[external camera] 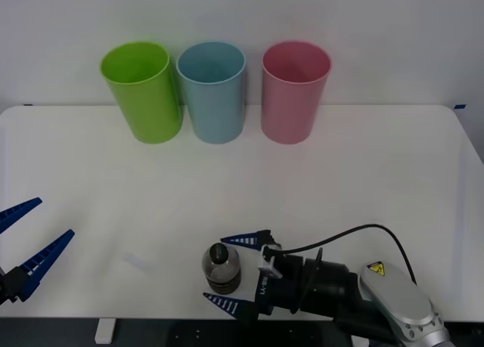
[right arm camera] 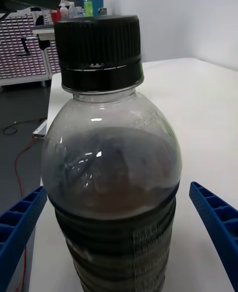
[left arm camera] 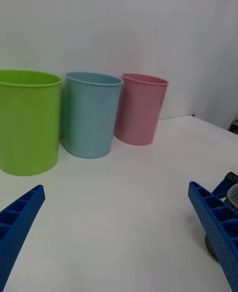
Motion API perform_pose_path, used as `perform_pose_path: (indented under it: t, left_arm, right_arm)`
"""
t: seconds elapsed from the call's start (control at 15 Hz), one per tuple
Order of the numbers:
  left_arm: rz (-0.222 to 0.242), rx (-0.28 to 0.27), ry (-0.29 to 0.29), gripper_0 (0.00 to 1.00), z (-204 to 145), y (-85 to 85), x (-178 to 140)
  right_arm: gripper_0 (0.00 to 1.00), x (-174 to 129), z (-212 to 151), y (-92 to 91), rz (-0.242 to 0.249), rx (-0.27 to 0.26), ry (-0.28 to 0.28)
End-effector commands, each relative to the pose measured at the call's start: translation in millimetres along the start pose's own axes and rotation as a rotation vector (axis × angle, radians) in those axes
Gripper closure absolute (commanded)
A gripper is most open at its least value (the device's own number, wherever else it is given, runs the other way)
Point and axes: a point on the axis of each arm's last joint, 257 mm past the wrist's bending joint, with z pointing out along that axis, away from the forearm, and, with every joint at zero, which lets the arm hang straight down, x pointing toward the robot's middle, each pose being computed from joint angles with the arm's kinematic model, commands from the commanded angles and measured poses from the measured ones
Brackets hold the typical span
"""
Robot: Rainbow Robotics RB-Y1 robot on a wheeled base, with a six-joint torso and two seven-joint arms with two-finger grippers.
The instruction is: Grasp the object on the table and drop it into the matching bin: aluminum can to the light blue bin, PET bottle to the pink bin.
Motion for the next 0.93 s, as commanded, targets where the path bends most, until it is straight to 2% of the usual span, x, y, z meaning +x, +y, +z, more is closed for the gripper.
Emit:
perform_pose_path:
  t: [0.07,0.33,0.4,0.47,0.53,0.6,0.93]
  left_arm:
    - [0.000,0.000,0.000,0.00,0.0,0.0,0.0]
    - [0.000,0.000,0.000,0.00,0.0,0.0,0.0]
    - [0.000,0.000,0.000,0.00,0.0,0.0,0.0]
    - [0.000,0.000,0.000,0.00,0.0,0.0,0.0]
    - [0.000,0.000,0.000,0.00,0.0,0.0,0.0]
    - [0.000,0.000,0.000,0.00,0.0,0.0,0.0]
    - [0.000,0.000,0.000,0.00,0.0,0.0,0.0]
  right_arm:
    - [0.00,3.3,7.2,-0.2,-0.001,0.021,0.013]
    - [0.00,4.5,7.2,-0.9,-0.004,0.026,0.016]
    - [0.13,4.5,7.2,-0.9,-0.005,0.026,0.016]
    - [0.82,4.5,7.2,-0.9,-0.004,0.026,0.016]
    - [0.96,4.6,7.2,-1.3,-0.004,0.028,0.017]
    - [1.00,4.6,7.2,-1.3,-0.002,0.028,0.017]
    - [1.00,4.8,6.6,-2.5,0.007,0.033,0.016]
